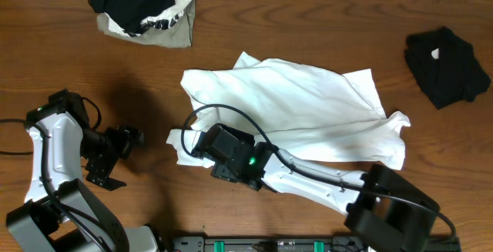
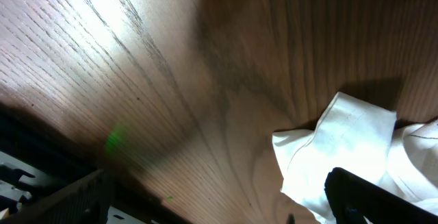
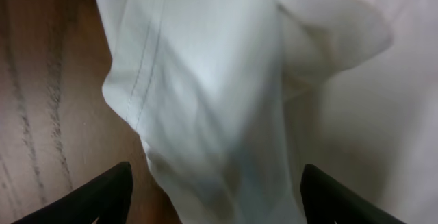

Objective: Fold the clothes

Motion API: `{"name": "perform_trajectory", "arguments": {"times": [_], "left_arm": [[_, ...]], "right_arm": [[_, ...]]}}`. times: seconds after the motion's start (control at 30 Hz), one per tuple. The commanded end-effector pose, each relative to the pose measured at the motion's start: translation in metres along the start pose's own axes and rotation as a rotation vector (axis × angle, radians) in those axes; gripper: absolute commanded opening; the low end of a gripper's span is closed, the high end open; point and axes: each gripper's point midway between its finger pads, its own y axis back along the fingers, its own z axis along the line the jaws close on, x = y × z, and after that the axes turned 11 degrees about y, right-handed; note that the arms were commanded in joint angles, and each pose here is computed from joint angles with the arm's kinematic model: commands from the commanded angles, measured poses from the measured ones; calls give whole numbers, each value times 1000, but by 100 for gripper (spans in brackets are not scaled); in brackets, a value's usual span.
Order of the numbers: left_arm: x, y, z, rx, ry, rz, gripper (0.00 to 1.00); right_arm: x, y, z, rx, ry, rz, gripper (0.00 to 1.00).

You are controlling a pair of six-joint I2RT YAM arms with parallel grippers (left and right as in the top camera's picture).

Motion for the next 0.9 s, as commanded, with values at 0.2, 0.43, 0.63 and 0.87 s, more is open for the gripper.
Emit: {"name": "perform_trajectory", "arguments": {"times": [0.2, 0.43, 0.63, 0.87], "left_arm": [[1, 2, 1, 11, -5, -1, 100], [1, 2, 1, 11, -17, -1, 100], [1, 2, 0, 11, -20, -1, 100], [1, 2, 1, 11, -20, -1, 100]], "right_arm": [[-6, -7, 2, 9, 20, -10, 79], [-8, -18, 5, -1, 16, -23, 74], [-9, -21, 6, 0, 16, -25, 66], [-10, -23, 4, 5, 11, -34, 38]]}}
